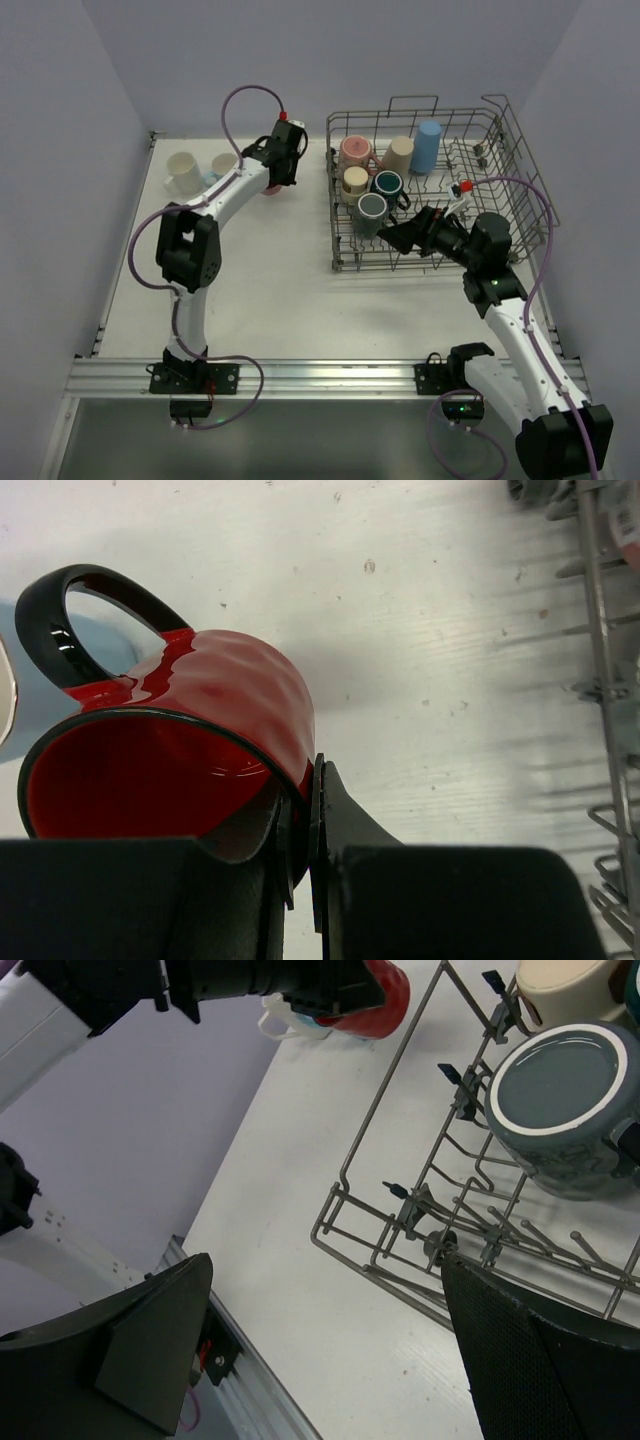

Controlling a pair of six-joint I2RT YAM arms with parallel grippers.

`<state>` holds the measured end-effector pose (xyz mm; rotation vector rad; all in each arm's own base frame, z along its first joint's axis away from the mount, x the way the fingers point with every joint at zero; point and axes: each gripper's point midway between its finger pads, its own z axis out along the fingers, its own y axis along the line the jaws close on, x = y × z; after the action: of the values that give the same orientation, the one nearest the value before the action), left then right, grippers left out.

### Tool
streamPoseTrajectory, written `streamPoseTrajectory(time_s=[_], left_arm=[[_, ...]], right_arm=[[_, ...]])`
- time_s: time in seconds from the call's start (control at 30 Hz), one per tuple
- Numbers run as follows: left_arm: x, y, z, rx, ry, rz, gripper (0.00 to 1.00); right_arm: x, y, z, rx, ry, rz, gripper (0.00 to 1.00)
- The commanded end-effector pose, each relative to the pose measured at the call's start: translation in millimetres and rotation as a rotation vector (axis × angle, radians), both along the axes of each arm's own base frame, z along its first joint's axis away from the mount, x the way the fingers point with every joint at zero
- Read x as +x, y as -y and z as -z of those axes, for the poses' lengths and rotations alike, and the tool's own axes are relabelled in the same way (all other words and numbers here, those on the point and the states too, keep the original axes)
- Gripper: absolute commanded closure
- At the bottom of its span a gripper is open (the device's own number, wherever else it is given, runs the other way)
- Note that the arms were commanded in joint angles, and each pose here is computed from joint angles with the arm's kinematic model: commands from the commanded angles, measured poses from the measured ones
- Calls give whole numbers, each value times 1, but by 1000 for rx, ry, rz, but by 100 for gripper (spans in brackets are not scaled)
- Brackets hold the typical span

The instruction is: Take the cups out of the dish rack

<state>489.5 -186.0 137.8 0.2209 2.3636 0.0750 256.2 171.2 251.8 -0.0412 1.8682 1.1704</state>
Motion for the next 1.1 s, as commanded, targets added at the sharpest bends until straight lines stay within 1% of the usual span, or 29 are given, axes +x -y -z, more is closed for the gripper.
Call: streamPoseTrajectory(time_s=[0.0,0.13,0.33,0.5,0.8,0.87,0.93,1.07], left_arm=[[39,-14,-50,23,146,-30,100],[56,-8,-31,43,113,-15,100],[69,-10,-9,66,81,-15,100],[71,-14,6,62,56,-15,100],[73,-16,19,69,30,-13,100],[73,-17,22,75,26,-18,100],[73,-17,25,74,25,-19,100],[75,-19,26,89,29,-29,94]], right_arm=[[0,3,-3,-39,50,15,1],[-1,-1,0,-40,42,2,1],[1,-8,6,-45,24,1,1],[1,-17,3,-68,34,-8,1],[7,-22,-1,-79,31,3,1],[16,-18,-3,-91,37,47,1],[17,-19,6,-121,3,64,1],[21,-20,8,-151,3,81,1]])
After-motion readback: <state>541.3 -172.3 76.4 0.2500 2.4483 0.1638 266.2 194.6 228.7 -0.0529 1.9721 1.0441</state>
